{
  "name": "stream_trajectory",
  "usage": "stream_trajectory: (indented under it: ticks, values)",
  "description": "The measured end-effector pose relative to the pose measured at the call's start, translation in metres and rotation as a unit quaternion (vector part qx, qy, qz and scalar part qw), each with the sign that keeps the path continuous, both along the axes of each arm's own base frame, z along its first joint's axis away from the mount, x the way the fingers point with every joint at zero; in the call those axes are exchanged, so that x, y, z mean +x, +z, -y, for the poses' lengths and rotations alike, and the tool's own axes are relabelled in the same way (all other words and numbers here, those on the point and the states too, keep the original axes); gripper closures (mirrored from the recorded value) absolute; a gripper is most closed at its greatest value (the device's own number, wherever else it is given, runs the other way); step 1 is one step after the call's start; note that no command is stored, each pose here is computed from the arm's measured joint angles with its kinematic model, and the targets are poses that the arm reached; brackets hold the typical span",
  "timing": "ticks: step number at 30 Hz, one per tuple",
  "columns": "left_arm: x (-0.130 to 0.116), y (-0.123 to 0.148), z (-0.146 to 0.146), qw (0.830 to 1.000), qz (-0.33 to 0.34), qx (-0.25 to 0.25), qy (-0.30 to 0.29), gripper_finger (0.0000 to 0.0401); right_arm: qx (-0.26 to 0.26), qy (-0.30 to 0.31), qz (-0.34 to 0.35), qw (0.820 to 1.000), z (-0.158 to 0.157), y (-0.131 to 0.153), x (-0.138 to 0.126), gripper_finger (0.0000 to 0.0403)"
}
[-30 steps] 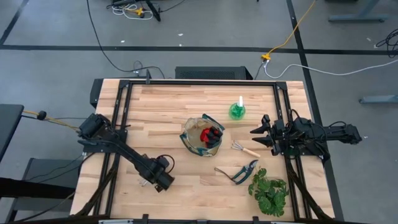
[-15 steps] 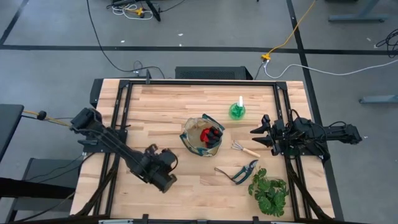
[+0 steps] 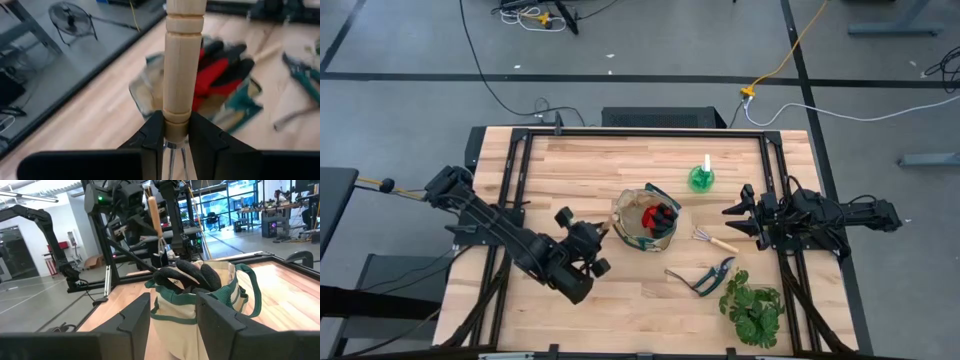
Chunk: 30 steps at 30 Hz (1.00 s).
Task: Pick & Place Garden tools in Gardening bag
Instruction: Put the left brown hand rake into the green gardening bag
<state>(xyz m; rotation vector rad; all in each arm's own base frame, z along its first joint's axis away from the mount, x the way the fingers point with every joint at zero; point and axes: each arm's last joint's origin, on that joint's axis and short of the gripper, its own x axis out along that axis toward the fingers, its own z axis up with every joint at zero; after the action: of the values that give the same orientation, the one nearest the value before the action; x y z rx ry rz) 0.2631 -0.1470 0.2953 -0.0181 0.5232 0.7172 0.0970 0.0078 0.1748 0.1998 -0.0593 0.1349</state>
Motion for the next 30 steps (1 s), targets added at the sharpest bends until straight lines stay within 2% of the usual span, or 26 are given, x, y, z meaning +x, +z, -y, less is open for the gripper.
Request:
stream_trajectory:
  ticks: [6, 13, 20, 25, 30]
  values:
    - [0.016, 0.004, -0.015, 0.999, 0.017, 0.045, 0.021, 0.0333, -0.002, 0.0, 0.0, 1.0, 0.0, 0.0, 0.0, 0.0243]
    - [0.03, -0.001, -0.04, 0.999, -0.011, 0.037, 0.037, 0.0333, -0.002, 0.001, -0.003, 1.0, 0.0, -0.001, 0.0, 0.0243]
    - [0.053, -0.013, -0.071, 1.0, -0.023, 0.02, -0.003, 0.0333, -0.002, 0.001, -0.008, 1.0, 0.0, -0.002, 0.0, 0.0243]
    - [0.062, -0.005, -0.099, 1.0, -0.012, 0.01, -0.018, 0.0333, -0.001, 0.001, -0.011, 1.0, 0.0, -0.002, 0.0, 0.0243]
    - [0.077, 0.005, -0.116, 0.996, 0.025, -0.006, -0.088, 0.0333, -0.001, 0.001, -0.016, 1.0, 0.0, -0.003, 0.0, 0.0243]
